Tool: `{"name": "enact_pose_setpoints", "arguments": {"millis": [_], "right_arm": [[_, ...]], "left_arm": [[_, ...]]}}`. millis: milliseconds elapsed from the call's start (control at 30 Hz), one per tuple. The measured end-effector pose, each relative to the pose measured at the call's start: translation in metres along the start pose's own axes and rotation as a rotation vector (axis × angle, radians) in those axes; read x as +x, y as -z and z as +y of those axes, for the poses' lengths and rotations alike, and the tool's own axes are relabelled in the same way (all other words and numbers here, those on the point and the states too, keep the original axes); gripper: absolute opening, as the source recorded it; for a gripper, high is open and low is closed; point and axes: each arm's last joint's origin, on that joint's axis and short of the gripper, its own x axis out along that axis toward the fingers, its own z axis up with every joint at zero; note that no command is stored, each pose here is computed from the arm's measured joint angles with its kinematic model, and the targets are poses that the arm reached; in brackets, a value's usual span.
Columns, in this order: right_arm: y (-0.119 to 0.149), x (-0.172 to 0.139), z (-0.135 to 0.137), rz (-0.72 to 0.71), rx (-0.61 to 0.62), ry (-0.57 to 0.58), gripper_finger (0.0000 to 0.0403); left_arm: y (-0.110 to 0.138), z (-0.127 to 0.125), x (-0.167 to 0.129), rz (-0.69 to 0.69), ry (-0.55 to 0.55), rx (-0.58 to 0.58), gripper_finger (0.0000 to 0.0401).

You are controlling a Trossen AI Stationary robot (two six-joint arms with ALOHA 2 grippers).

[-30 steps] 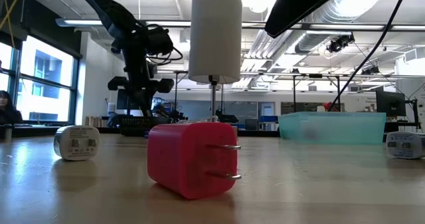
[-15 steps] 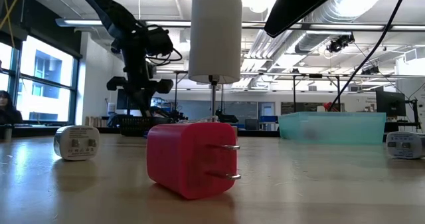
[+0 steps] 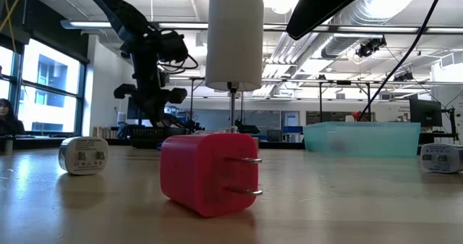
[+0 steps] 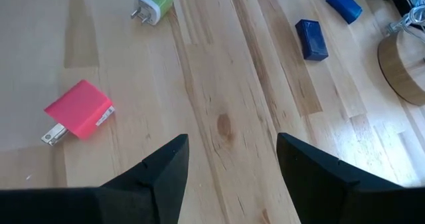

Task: Pick & Place Office items
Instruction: Put the left black digital clock into the black bin, then put the green white adapter into the green bin

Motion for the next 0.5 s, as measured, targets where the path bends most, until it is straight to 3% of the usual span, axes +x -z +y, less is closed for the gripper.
{"name": "enact_pose_setpoints", "arguments": {"millis": [300,500], "right_arm": [[-0.0003,0.0000,0.0003,-0.002,0.003,-0.003,0.0215],[-0.0003,0.0000,0.0003,-0.002,0.003,-0.002,0.0215]], "left_arm": [[0.0010,-0.0002,0.0003,0.017,0.014,0.002,0.0144],[0.0014,-0.0013,-0.0020,0.014,0.021,0.017,0.0157]]}}
